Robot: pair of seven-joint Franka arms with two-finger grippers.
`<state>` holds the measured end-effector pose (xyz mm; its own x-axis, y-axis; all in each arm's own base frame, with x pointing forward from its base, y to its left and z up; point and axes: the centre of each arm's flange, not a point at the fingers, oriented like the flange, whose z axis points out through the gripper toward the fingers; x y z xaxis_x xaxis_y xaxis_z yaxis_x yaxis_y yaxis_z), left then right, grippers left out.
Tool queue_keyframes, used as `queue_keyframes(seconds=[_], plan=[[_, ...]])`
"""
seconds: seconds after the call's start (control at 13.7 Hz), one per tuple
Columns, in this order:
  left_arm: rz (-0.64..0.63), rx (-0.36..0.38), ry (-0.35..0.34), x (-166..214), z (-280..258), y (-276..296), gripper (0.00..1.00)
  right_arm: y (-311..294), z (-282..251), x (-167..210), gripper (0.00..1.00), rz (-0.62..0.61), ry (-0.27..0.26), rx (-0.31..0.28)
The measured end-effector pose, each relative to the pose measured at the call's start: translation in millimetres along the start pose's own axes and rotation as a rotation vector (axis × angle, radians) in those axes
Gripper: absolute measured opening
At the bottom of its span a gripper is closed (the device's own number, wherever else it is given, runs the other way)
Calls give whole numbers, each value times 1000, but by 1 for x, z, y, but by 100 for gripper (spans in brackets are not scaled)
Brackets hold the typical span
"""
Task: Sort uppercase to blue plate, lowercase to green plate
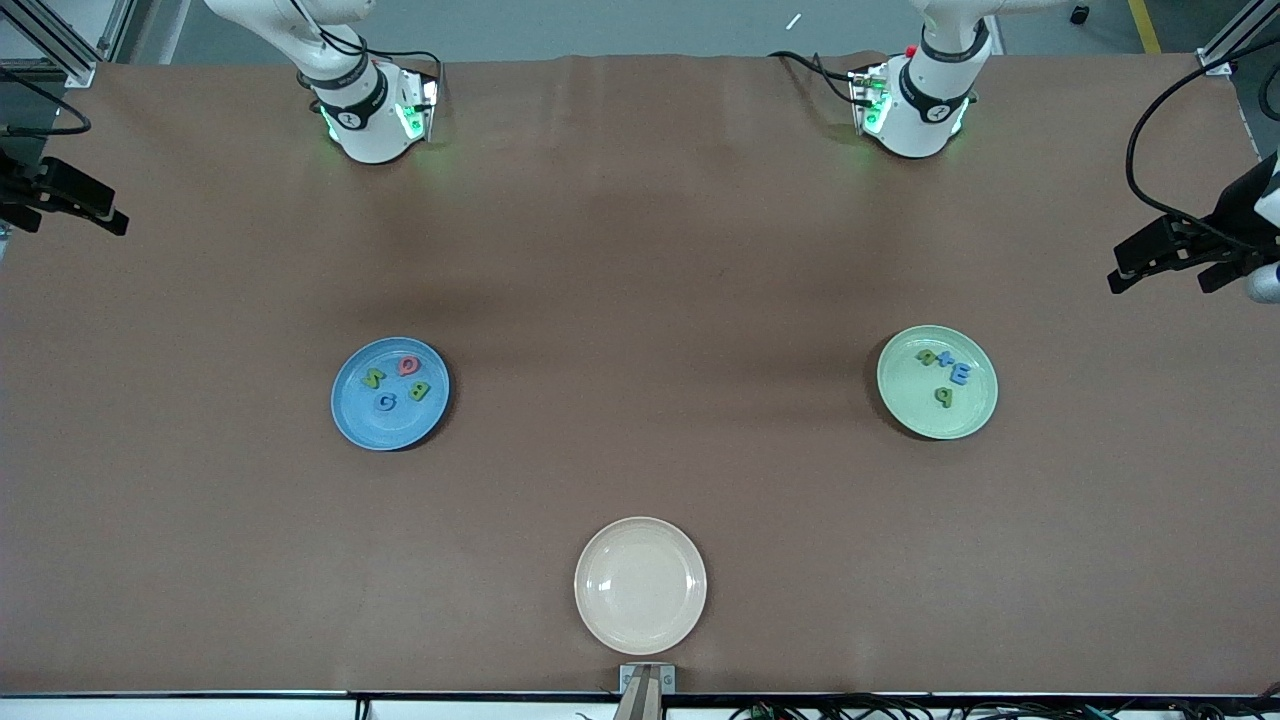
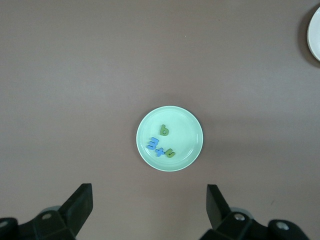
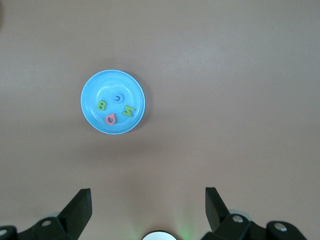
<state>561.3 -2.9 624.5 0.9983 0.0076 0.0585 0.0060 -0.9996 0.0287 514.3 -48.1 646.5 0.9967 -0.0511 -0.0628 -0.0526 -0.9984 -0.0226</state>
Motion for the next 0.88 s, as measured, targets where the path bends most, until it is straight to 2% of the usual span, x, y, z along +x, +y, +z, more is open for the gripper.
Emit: queue_keyframes(seconds=[0.88], plan=[[33, 7, 12, 0, -6, 2, 100, 0, 0, 0, 100, -10, 1, 0]])
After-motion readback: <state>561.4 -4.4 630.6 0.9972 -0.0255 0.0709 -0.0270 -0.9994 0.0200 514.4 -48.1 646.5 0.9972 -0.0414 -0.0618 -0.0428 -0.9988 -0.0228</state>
